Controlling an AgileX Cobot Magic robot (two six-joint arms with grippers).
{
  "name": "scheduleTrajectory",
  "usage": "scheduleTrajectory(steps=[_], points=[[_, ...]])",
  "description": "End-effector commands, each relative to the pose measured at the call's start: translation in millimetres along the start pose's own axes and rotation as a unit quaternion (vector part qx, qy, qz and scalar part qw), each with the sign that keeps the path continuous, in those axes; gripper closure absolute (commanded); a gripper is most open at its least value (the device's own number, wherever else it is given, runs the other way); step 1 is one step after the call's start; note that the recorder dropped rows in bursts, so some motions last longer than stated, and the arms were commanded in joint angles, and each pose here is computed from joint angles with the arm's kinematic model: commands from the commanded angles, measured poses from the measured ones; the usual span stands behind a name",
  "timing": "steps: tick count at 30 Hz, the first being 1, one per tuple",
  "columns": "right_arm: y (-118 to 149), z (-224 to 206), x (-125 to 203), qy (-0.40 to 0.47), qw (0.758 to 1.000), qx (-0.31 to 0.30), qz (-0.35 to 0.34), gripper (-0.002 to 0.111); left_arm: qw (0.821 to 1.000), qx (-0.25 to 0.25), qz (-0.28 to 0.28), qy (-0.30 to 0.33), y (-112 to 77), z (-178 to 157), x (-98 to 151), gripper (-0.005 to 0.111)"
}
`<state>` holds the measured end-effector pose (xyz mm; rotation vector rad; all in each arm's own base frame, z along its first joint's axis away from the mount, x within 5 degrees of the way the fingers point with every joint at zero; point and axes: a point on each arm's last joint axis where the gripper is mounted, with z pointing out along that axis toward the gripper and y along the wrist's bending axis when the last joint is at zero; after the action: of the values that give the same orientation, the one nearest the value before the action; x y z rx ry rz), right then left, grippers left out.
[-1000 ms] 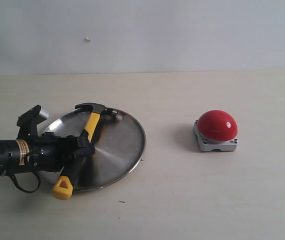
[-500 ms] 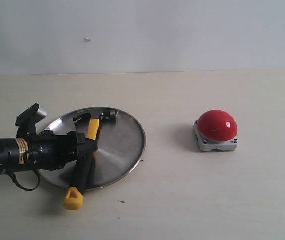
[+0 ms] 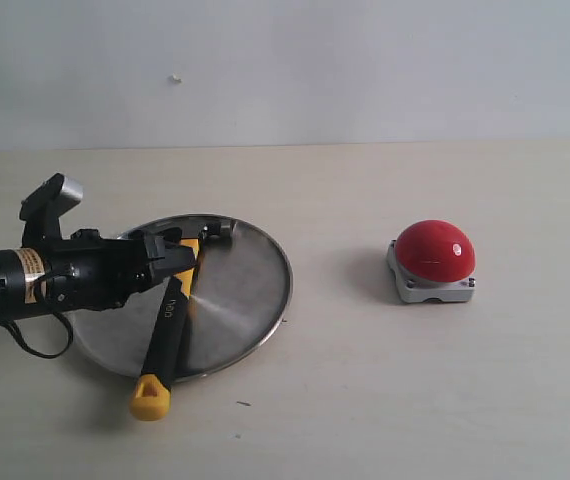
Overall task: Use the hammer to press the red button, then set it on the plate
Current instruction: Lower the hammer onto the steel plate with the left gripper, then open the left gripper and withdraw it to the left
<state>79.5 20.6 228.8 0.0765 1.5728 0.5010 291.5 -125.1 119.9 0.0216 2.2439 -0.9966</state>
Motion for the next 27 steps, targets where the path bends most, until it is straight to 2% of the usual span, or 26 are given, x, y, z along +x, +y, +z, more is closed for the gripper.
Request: scheduleTrajectory(steps=[1, 4, 10, 12, 21, 27], points=[[-0.7, -0.7, 1.2, -0.001, 1.000, 0.000, -0.003, 0.108, 1.000, 0.014, 0.015, -0.015, -11.3, -8.9, -7.5, 0.050], [-0.7, -0.7, 1.2, -0.001, 1.000, 0.000, -0.003, 0.108, 1.000, 0.007, 0.021, -0.021, -15.6, -16.3, -10.2, 0.061], [-0.7, -0.7, 1.2, -0.001, 1.000, 0.000, -0.003, 0.108, 0.997, -0.067, 0.025, -0.019, -17.0, -32.9, -18.0, 0.094], [-0.7, -0.7, 1.2, -0.001, 1.000, 0.000, -0.003, 0.108, 0.995, -0.092, 0.047, -0.016, -18.7, -40.3, -20.8, 0.106], [-0.7, -0.7, 1.2, -0.001, 1.000, 0.000, -0.003, 0.108, 0.980, -0.143, 0.125, -0.055, -38.4, -91.1, -23.9, 0.107], [-0.7, -0.7, 1.2, -0.001, 1.000, 0.000, -0.003, 0.108, 0.969, -0.118, 0.171, -0.132, -67.0, -140.6, -20.6, 0.107]])
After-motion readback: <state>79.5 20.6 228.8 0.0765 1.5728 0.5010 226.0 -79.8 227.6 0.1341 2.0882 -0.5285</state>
